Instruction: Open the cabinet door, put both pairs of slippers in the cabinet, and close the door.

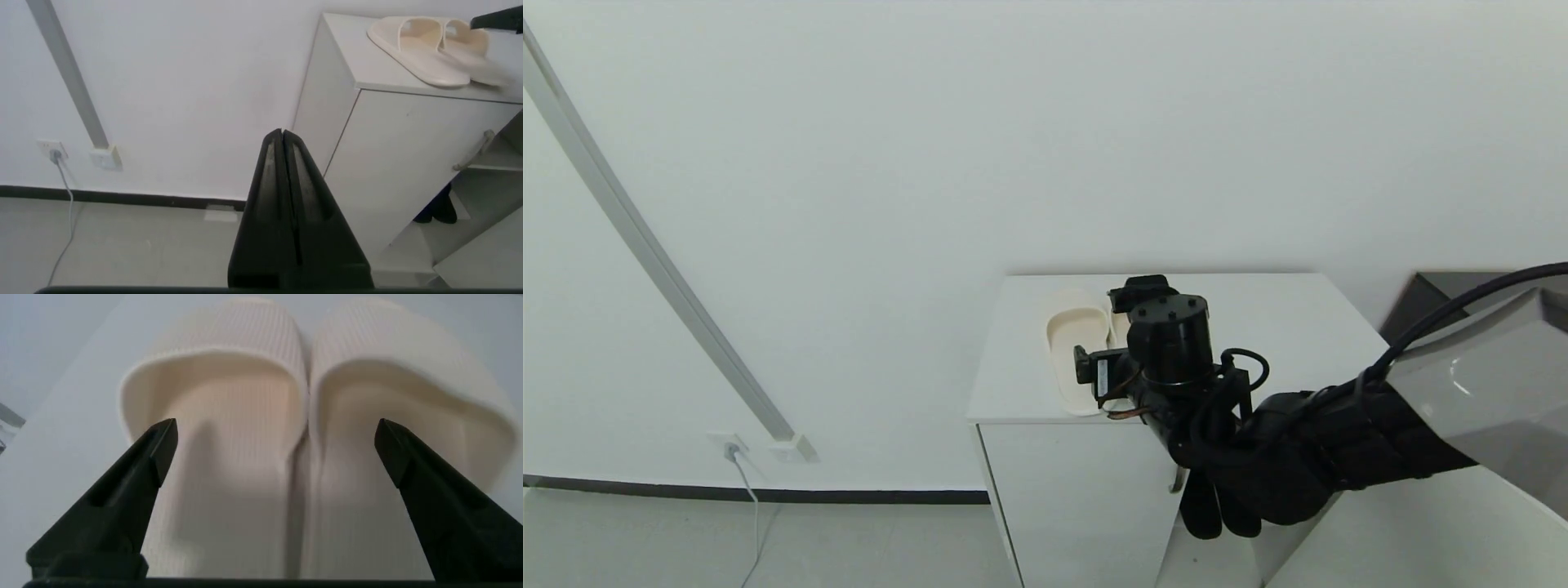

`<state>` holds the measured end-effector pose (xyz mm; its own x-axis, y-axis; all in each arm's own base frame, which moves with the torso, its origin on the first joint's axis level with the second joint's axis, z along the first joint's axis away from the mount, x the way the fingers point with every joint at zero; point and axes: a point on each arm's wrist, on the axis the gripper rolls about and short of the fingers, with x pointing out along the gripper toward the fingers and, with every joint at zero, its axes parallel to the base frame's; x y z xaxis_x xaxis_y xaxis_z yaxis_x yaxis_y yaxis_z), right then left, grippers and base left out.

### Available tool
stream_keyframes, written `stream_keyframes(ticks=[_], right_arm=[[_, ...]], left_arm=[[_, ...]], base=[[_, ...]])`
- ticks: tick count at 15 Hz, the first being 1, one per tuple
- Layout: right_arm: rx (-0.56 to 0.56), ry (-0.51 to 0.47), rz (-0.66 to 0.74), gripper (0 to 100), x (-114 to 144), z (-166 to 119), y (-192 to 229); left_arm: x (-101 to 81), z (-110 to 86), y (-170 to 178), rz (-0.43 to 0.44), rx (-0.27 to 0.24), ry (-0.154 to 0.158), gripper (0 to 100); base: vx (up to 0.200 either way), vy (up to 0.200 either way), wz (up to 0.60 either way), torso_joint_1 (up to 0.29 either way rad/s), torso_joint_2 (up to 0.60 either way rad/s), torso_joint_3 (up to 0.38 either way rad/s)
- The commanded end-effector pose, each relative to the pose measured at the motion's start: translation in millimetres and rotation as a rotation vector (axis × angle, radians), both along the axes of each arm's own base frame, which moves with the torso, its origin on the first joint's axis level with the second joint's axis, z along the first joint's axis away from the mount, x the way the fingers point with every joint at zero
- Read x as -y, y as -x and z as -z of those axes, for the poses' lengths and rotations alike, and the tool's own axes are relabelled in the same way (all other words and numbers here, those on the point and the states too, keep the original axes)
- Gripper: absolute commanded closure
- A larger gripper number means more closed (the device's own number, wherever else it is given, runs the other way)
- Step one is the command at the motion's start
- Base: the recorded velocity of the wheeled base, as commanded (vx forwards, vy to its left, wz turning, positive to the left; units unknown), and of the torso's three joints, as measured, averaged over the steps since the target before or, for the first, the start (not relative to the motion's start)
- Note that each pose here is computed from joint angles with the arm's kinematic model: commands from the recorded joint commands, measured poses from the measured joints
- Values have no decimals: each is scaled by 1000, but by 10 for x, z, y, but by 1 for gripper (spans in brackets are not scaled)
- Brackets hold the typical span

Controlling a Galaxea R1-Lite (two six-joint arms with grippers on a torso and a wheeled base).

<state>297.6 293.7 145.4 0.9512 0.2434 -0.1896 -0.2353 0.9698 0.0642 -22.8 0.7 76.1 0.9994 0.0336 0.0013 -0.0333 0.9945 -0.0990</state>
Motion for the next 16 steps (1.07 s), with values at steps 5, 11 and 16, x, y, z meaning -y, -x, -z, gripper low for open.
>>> stream_keyframes(ticks=[5, 11, 16], right_arm=[[15, 12, 21, 0, -197, 264, -401], [45, 11, 40, 0, -272, 298, -809], [61, -3, 47, 100, -274, 207, -857]], left_arm=[[0, 0, 0, -5, 0, 2, 100], [0, 0, 0, -5, 0, 2, 100], [0, 0, 0, -5, 0, 2, 100]], base=[[0, 0, 0, 0, 0, 0], [0, 0, 0, 0, 0, 0], [0, 0, 0, 0, 0, 0]])
